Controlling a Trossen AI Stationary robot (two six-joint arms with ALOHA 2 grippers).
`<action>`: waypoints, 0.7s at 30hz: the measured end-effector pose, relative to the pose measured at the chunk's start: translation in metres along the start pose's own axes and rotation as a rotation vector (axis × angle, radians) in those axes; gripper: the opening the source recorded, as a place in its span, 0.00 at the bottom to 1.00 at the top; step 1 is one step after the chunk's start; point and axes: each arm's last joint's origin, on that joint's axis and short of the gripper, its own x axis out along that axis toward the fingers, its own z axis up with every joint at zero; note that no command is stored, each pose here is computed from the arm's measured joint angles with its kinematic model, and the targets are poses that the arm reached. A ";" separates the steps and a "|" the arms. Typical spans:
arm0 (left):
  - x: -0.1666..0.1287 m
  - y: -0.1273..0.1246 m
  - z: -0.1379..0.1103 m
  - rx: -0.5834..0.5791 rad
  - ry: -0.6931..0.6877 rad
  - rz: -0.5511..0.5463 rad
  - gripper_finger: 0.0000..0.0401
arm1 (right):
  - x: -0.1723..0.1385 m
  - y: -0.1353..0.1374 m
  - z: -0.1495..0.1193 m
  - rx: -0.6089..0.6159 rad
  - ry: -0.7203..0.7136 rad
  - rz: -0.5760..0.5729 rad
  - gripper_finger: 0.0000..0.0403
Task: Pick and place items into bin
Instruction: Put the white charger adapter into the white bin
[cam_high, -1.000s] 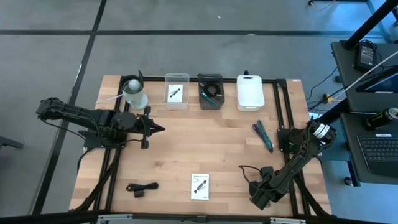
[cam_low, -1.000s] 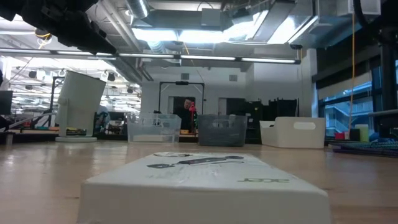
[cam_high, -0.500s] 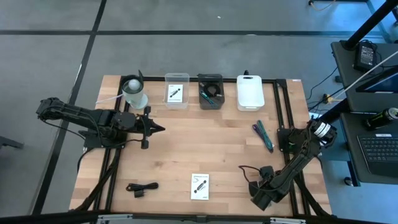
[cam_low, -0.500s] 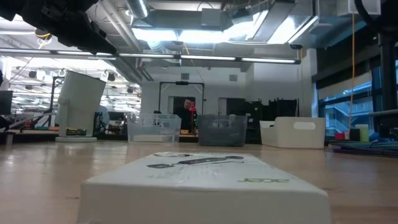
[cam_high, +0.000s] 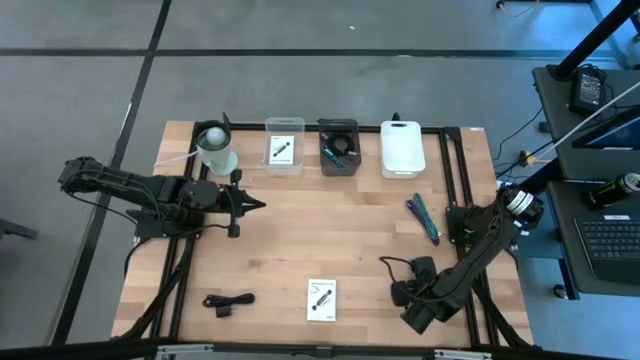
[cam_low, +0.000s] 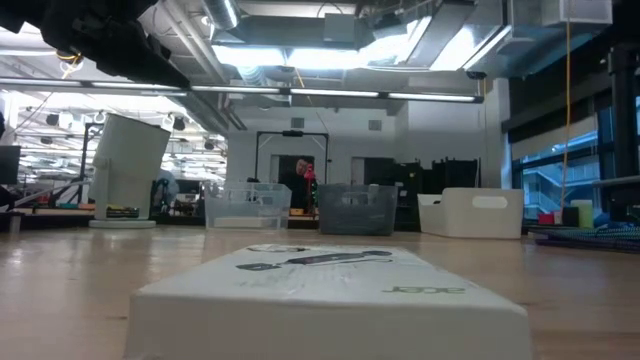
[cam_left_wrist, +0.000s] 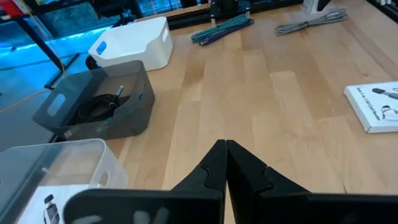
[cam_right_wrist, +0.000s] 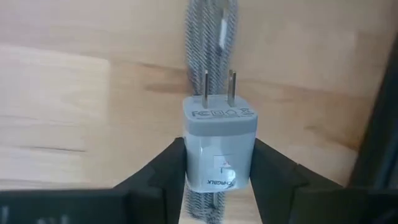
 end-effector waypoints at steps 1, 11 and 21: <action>0.000 0.000 0.000 0.000 0.000 0.000 0.00 | -0.003 0.001 0.003 0.007 -0.010 0.018 0.36; 0.000 0.002 0.004 -0.012 -0.038 0.046 0.00 | -0.047 0.018 0.043 -0.008 -0.310 0.325 0.36; -0.001 0.003 0.012 -0.052 -0.117 0.068 0.00 | -0.092 0.050 0.137 -0.078 -0.522 0.306 0.36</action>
